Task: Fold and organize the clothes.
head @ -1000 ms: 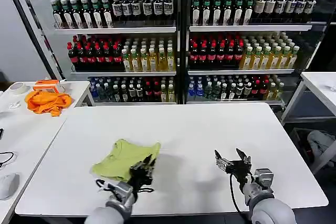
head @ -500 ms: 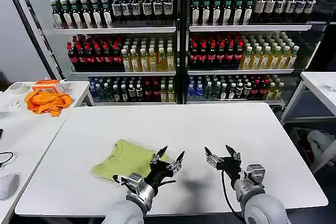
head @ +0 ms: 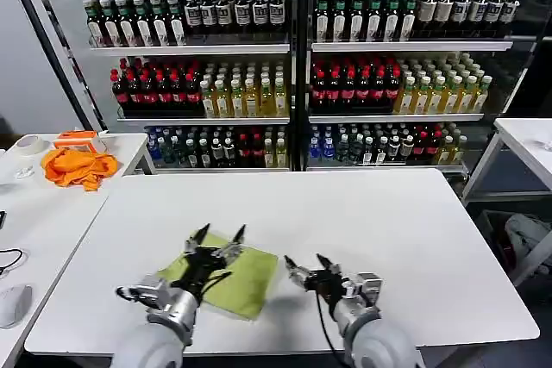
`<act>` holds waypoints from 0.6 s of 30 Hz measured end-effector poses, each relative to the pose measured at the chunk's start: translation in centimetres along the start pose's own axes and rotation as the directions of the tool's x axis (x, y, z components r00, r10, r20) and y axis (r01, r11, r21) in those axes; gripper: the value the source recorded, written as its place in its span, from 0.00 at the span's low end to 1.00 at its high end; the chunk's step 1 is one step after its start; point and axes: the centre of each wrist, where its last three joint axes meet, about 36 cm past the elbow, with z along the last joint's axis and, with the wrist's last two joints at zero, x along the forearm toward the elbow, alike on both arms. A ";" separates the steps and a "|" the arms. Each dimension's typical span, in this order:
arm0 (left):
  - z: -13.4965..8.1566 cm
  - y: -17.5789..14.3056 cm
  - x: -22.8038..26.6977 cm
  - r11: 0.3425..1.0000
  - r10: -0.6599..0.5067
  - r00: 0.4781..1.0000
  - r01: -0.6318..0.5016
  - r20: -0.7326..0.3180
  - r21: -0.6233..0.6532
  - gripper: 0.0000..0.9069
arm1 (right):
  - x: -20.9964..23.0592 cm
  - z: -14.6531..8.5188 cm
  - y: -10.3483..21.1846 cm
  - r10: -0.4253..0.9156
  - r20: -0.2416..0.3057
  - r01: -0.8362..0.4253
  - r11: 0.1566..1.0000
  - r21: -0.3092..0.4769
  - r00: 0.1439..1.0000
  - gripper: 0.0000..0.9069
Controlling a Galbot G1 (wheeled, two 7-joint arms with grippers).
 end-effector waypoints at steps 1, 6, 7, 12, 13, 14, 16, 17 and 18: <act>-0.1 0.4 0.3 1.000 -0.015 1.000 0.015 0.005 0.002 1.00 | -0.3 0.3 0.4 -0.010 -0.012 0.010 1.000 -0.009 1.000 1.00; -0.4 1.8 1.2 0.998 -0.070 0.997 0.070 0.016 0.010 1.00 | -2.1 1.7 2.1 -0.046 -0.066 0.043 0.998 -0.053 0.997 1.00; -0.5 1.9 1.4 0.997 -0.078 0.997 0.078 0.020 0.012 1.00 | -2.4 1.9 2.4 -0.050 -0.073 0.046 0.997 -0.060 0.996 1.00; -0.6 2.5 2.1 0.994 -0.106 0.994 0.106 0.027 0.019 1.00 | -3.9 2.8 3.7 -0.059 -0.097 0.050 0.994 -0.095 0.993 0.28; -0.6 2.6 2.1 0.994 -0.110 0.994 0.109 0.027 0.018 1.00 | -4.2 3.0 3.9 -0.061 -0.100 0.050 0.994 -0.102 0.993 0.00; -0.6 2.7 2.2 0.993 -0.113 0.993 0.113 0.028 0.018 1.00 | -4.4 3.1 4.0 -0.060 -0.101 0.049 0.993 -0.106 0.993 0.00; -0.7 3.0 2.2 0.992 -0.123 0.992 0.122 0.030 0.020 1.00 | -5.0 3.2 4.3 -0.057 -0.102 0.045 0.992 -0.119 0.993 0.00; -0.8 3.1 2.3 0.991 -0.129 0.991 0.128 0.033 0.021 1.00 | -5.1 3.3 4.4 -0.058 -0.102 0.045 0.991 -0.125 0.993 0.00; -0.9 3.2 2.3 0.991 -0.136 0.990 0.135 0.035 0.024 1.00 | -5.3 3.4 4.6 -0.058 -0.104 0.044 0.990 -0.131 0.993 0.00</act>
